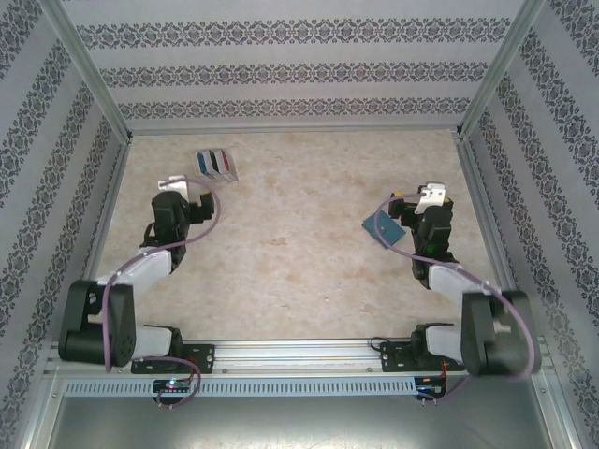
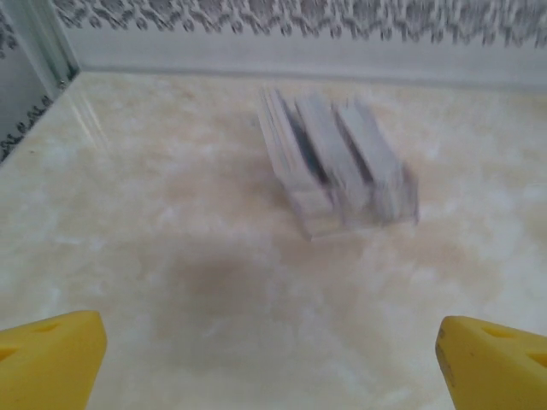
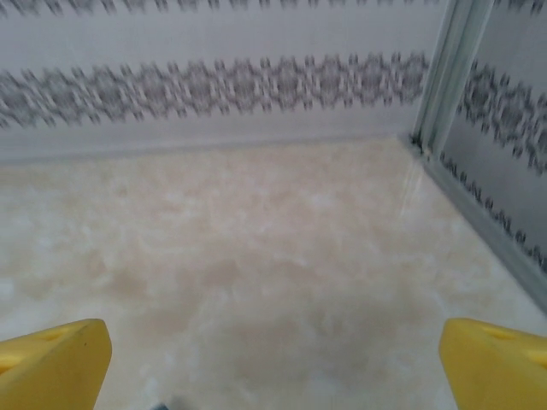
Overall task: Put the credit cards into the card holder
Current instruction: Move the storage box to the center of the table.
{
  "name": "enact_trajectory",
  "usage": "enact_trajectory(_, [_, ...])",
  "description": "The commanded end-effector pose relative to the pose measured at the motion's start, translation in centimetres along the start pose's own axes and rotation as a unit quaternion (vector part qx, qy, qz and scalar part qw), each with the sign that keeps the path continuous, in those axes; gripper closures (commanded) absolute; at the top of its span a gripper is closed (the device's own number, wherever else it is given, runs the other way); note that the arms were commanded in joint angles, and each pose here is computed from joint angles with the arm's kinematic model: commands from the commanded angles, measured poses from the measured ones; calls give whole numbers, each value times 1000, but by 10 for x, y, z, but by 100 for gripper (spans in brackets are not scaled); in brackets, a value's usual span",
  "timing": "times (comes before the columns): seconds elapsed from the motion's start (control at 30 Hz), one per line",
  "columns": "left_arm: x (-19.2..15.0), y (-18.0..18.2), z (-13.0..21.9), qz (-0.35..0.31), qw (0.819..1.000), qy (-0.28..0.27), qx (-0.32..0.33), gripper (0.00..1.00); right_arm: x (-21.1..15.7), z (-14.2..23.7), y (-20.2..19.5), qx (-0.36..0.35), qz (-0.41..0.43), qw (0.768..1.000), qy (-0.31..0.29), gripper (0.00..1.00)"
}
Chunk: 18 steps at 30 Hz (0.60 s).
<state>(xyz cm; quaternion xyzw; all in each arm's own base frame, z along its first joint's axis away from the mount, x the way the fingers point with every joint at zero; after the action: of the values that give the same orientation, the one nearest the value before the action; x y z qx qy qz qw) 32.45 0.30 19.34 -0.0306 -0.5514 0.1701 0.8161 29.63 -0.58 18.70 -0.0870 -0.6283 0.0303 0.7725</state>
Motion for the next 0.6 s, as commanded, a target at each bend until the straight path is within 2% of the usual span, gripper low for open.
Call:
enact_trajectory(0.0, [17,1,22,82,993,63,55,1,19,13,4,41,17,999,-17,2])
enact_trajectory(0.07, [37,2,32,162,979,79,92,1,31,13,-3,8,-30,999,-19,2])
enact_trajectory(0.1, [45,4,31,205,969,89,107,1,36,11,-12,-38,-81,996,6,2])
enact_trajectory(0.13, [53,-1,23,226,966,107,70,1,38,10,-22,-84,-132,986,50,2])
enact_trajectory(0.2, [61,-9,1,240,960,141,23,1,45,6,-33,-108,-152,973,134,2])
enact_trajectory(0.3, [71,-14,-36,220,952,205,59,1,52,-5,-29,-71,-149,967,194,2])
enact_trajectory(0.43, [74,-23,-85,182,950,246,56,0,48,-10,-22,-46,-165,965,200,2])
enact_trajectory(0.57, [71,-20,-126,159,946,268,93,0,42,-9,-20,-42,-170,960,218,2])
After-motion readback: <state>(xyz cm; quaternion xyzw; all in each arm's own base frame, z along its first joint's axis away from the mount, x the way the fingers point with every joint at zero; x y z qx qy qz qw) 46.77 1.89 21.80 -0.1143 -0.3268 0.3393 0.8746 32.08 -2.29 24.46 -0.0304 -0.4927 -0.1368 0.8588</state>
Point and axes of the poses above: each hand's point on the last joint's axis, 136 mm out from that joint toward the fingers, its own z axis back along the fingers, its own y axis along the line the jaws close on, x = y × z, the point moved 8 cm from there along z, back along the fingers, and after that the axes turned 12 degrees about z, right-handed, at the moved point
